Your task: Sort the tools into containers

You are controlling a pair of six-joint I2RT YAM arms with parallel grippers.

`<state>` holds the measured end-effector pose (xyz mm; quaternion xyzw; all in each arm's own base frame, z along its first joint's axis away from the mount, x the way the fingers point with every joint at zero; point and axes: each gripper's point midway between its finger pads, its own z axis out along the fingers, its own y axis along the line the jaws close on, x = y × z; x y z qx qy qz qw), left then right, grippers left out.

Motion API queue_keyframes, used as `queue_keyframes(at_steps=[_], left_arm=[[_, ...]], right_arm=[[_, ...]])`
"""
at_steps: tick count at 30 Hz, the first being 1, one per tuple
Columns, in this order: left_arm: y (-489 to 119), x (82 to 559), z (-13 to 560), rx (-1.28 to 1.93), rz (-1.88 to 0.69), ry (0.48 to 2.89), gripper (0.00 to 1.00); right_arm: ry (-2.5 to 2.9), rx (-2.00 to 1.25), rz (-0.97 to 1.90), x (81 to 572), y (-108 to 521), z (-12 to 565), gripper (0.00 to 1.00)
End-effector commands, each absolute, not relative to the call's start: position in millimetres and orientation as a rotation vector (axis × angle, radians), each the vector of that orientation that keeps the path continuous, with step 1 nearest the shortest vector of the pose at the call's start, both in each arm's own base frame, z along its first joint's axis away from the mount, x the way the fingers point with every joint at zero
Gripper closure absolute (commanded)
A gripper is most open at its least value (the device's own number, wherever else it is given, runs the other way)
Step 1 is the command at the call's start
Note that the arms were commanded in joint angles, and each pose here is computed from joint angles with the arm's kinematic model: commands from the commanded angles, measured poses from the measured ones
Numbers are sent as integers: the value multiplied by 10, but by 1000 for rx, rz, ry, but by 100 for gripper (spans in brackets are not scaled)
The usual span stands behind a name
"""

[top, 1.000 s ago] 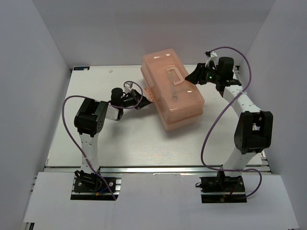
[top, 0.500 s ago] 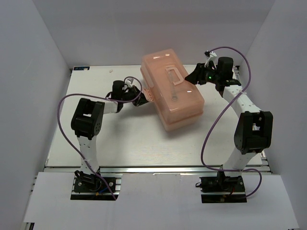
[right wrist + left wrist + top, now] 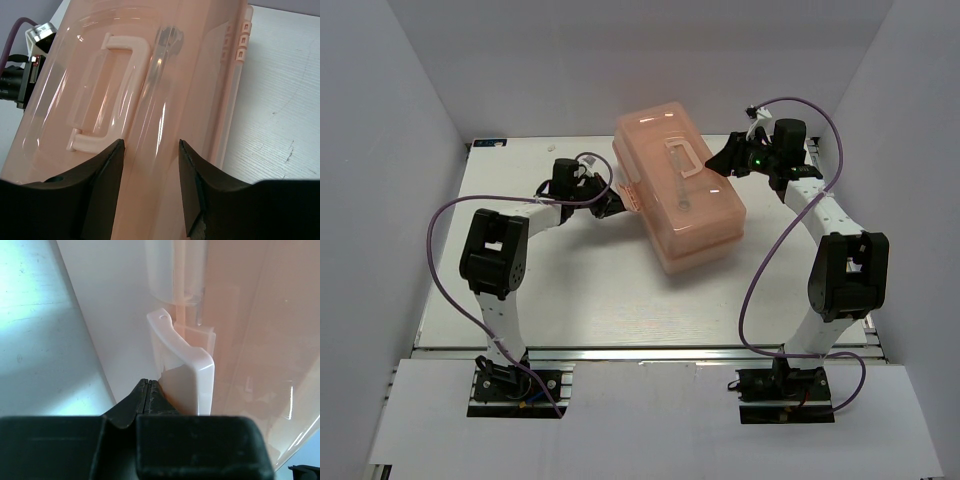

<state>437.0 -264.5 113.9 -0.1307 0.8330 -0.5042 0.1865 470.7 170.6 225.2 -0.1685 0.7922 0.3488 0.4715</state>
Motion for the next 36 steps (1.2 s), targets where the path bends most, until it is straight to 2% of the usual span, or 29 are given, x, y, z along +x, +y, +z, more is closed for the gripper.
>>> queue_keyframes(at_steps=[1, 9, 20, 28, 33, 35, 36], left_arm=[[-2759, 4383, 2068, -169, -1515, 2151, 100], [-2721, 4282, 2181, -152, -1494, 2164, 100], [-2713, 4215, 2099, -153, -1498, 2188, 89], [-2676, 4227, 2075, -161, -1475, 2190, 89], [-2437, 4306, 2226, -212, -1390, 2118, 89], [-2299, 4332, 2204, -259, -1322, 2124, 84], [-2236, 4325, 2089, -301, -1268, 2173, 76]], right_arm=[[2124, -443, 929, 4392, 1862, 1786, 62], [2127, -447, 931, 4384, 1869, 1776, 62], [2129, -449, 928, 4398, 1868, 1770, 62], [2129, -449, 926, 4395, 1865, 1782, 62], [2124, -458, 914, 4397, 1856, 1784, 62], [2129, -458, 913, 4396, 1853, 1772, 62], [2129, -458, 910, 4401, 1851, 1766, 62]])
